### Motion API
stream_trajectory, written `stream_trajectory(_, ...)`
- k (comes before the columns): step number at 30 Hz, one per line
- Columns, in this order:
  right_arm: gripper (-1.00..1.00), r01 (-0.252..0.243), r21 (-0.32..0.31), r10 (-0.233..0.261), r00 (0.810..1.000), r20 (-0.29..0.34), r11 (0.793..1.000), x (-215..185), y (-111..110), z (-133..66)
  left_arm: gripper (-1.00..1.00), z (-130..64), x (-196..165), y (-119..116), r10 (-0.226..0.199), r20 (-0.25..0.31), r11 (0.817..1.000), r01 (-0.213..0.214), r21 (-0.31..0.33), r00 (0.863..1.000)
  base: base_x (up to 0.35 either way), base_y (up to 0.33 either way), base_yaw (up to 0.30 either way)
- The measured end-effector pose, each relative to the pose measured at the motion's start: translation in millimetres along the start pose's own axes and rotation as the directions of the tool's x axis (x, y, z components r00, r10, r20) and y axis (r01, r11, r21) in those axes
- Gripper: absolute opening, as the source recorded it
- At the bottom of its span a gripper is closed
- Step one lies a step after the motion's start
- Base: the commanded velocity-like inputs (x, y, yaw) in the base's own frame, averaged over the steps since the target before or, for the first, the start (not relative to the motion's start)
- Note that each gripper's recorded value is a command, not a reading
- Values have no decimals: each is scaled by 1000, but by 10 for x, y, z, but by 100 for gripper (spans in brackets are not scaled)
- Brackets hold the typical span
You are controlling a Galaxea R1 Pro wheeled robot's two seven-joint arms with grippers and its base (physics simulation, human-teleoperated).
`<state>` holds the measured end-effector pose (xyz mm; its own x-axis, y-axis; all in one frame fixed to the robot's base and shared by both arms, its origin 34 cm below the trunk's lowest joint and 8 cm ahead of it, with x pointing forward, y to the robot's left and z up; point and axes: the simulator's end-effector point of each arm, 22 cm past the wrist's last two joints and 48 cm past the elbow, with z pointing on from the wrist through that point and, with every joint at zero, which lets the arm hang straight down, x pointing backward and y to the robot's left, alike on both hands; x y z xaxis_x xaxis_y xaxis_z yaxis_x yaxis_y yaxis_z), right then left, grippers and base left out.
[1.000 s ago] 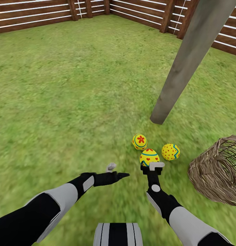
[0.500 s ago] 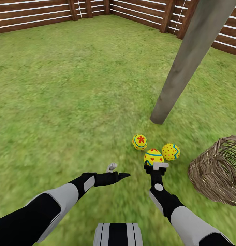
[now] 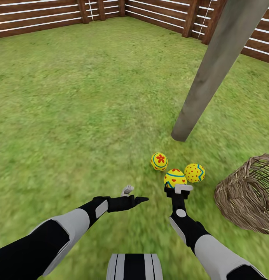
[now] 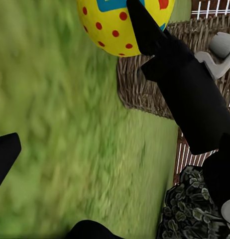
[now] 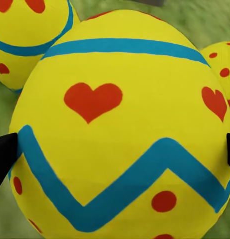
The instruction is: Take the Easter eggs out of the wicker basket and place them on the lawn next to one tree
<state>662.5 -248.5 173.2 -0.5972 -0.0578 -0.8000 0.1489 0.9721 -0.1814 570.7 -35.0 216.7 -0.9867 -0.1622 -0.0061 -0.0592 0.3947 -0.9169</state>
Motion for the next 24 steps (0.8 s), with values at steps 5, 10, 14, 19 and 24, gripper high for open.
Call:
stream_trajectory(5, -100, 0, 0, 0, 1000, 2, 1000, -4, 1, 0, 100, -1, 0, 1, 0, 0, 1000, 0, 0, 1000, 0, 0, 0)
stream_trajectory(10, -100, -2, 0, 2, 1000, 5, 1000, -11, 1, 0, 100, -2, -2, 2, 0, 1, 1000, 0, 0, 1000, 0, 0, 0)
stream_trajectory(14, -100, -2, -1, 2, 1000, 7, 1000, -15, 2, 0, 100, -2, -2, 8, -1, 1, 1000, 1, -3, 1000, 0, 0, 0)
stream_trajectory(19, -100, -2, -1, 2, 1000, 8, 1000, -16, 2, 0, 100, -4, 56, 43, -9, -1, 1000, 9, -8, 1000, 1, 0, 0)
stream_trajectory(24, -100, -2, -1, 2, 1000, 8, 1000, -20, 4, -2, 100, -22, 80, 85, -15, 0, 1000, 15, -17, 1000, 176, 0, 0)
